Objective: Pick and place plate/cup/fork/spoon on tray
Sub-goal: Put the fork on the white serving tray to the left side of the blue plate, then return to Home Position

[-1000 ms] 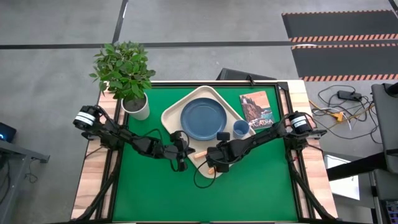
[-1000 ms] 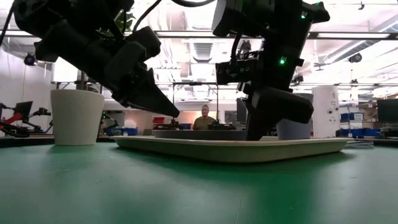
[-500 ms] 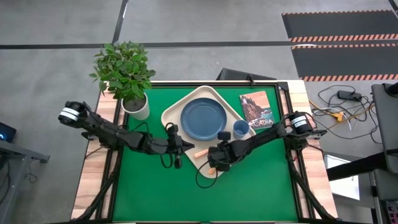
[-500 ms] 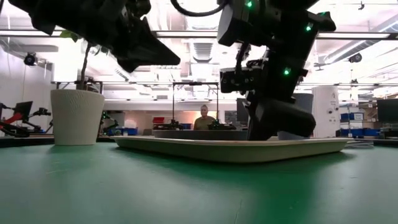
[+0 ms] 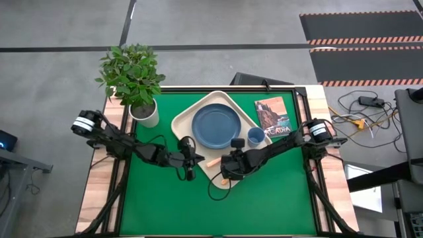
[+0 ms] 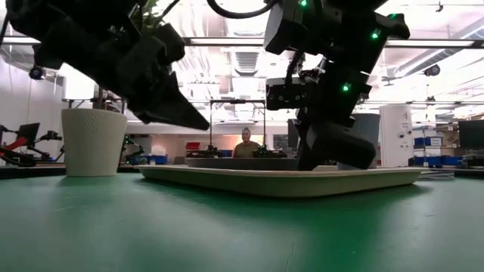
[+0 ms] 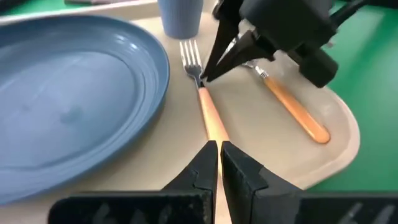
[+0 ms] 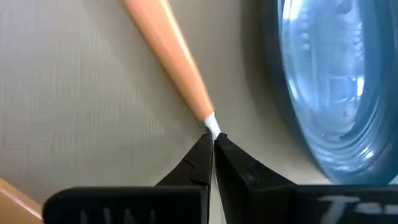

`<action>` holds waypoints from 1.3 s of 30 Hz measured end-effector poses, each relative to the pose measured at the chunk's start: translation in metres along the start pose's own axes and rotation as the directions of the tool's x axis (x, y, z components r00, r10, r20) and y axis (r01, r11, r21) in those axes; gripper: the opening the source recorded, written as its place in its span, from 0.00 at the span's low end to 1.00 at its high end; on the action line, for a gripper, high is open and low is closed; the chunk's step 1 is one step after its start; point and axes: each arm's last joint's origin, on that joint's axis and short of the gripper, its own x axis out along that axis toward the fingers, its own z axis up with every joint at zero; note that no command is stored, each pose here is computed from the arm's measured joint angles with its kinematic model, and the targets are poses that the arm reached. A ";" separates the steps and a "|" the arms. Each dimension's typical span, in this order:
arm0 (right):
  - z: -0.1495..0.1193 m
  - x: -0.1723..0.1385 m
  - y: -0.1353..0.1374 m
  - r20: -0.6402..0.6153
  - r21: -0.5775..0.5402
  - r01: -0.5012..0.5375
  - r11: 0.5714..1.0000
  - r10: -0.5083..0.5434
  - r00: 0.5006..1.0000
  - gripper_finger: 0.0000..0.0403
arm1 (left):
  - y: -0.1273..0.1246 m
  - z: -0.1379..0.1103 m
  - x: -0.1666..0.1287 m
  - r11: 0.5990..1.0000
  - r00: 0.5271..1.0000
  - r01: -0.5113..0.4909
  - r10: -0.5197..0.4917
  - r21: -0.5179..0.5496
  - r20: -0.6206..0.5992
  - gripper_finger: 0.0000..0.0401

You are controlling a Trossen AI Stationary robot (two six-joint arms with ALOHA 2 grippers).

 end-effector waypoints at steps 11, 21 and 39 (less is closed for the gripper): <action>0.008 -0.026 0.003 0.086 0.016 -0.008 1.000 0.007 0.996 0.02 | -0.002 -0.002 0.003 1.000 1.000 0.007 -0.007 -0.010 0.004 0.00; -0.017 -0.099 0.010 0.304 0.062 -0.001 0.998 -0.018 0.952 0.02 | -0.019 0.008 -0.022 0.980 0.988 0.131 -0.141 0.149 0.056 0.00; -0.126 -0.147 -0.038 0.787 0.102 -0.234 0.967 0.065 0.613 0.02 | 0.021 0.017 -0.117 0.876 0.863 0.274 -0.406 0.396 0.301 0.00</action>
